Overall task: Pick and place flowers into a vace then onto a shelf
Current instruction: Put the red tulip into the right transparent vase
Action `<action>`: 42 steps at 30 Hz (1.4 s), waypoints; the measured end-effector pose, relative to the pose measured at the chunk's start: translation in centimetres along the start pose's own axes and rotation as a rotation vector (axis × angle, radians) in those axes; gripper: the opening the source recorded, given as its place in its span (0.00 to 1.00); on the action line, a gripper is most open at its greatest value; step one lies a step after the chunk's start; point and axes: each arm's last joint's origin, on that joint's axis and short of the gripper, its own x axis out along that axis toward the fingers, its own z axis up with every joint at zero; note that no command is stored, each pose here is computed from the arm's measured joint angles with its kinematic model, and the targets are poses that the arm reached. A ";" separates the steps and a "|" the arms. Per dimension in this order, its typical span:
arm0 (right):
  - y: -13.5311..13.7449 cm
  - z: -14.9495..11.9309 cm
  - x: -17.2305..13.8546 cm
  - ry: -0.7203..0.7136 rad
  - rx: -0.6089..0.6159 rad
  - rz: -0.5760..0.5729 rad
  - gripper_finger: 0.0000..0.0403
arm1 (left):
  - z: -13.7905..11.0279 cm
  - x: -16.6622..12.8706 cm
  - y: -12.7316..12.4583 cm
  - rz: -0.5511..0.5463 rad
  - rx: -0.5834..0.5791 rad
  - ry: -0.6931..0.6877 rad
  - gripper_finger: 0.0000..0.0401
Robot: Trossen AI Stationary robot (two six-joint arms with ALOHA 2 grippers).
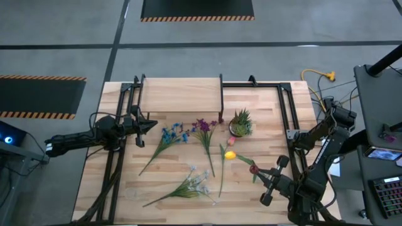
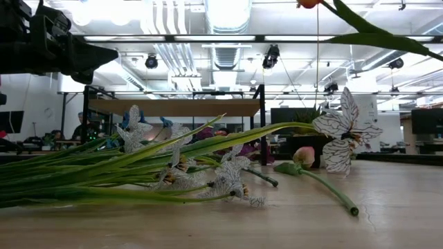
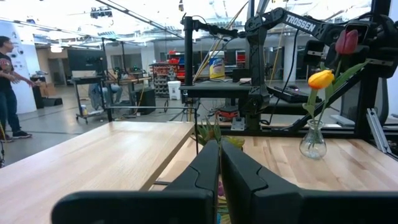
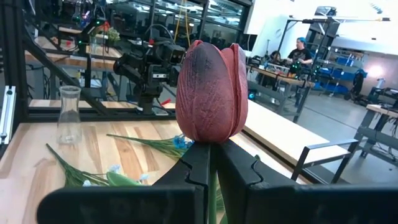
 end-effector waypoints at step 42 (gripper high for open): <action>-4.0 4.3 -0.7 0.264 0.241 0.301 0.47 | 0.0 0.0 0.0 0.000 0.000 0.000 0.00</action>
